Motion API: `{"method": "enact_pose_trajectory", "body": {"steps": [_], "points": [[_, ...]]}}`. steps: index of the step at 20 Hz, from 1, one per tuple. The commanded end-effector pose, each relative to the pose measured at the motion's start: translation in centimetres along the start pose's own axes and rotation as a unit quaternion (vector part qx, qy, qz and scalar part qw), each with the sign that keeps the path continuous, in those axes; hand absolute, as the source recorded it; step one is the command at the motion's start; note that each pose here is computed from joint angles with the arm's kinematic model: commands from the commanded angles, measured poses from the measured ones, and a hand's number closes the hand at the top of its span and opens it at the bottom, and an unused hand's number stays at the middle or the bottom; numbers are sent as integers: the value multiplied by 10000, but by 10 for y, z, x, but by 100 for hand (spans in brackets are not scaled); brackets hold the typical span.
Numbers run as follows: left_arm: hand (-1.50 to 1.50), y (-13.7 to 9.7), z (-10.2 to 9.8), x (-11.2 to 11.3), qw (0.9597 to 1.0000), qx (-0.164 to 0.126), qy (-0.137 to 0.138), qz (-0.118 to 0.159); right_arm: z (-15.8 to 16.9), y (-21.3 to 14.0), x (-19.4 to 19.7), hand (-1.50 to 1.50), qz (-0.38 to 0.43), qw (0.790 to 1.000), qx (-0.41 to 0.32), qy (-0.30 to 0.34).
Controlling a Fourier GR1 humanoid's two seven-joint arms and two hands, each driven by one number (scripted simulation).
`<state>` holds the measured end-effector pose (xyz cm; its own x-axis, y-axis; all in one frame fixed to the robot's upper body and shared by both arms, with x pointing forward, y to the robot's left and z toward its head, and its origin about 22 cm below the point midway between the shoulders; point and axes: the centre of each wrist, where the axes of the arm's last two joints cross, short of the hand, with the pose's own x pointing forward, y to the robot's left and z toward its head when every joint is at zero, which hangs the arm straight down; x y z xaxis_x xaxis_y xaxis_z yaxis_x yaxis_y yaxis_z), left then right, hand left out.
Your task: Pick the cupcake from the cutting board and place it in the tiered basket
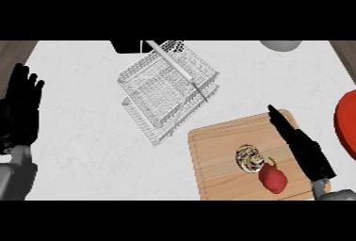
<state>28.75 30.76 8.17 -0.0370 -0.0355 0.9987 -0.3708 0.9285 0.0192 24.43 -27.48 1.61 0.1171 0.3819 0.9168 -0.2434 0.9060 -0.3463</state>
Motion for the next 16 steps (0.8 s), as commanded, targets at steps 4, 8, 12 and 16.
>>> {"method": "enact_pose_trajectory", "body": {"steps": [4, 8, 12, 16], "points": [[0, -22, 13, 7, 9772, -1368, -898, -1352, -36, 22, 75, 150, -798, 9777, -801, -1770], [0, -14, 17, -2, 9612, -1759, -1009, -1872, -28, -30, 39, 150, 46, 9455, -3228, -420], [0, -33, 33, -8, 9450, -2311, -1193, -1986, -40, 34, 50, -150, -1053, 8906, -4364, -728], [0, -36, 35, -27, 9425, -2306, -1296, -2044, -29, 73, 86, -150, -640, 9053, -4122, -801]]}}
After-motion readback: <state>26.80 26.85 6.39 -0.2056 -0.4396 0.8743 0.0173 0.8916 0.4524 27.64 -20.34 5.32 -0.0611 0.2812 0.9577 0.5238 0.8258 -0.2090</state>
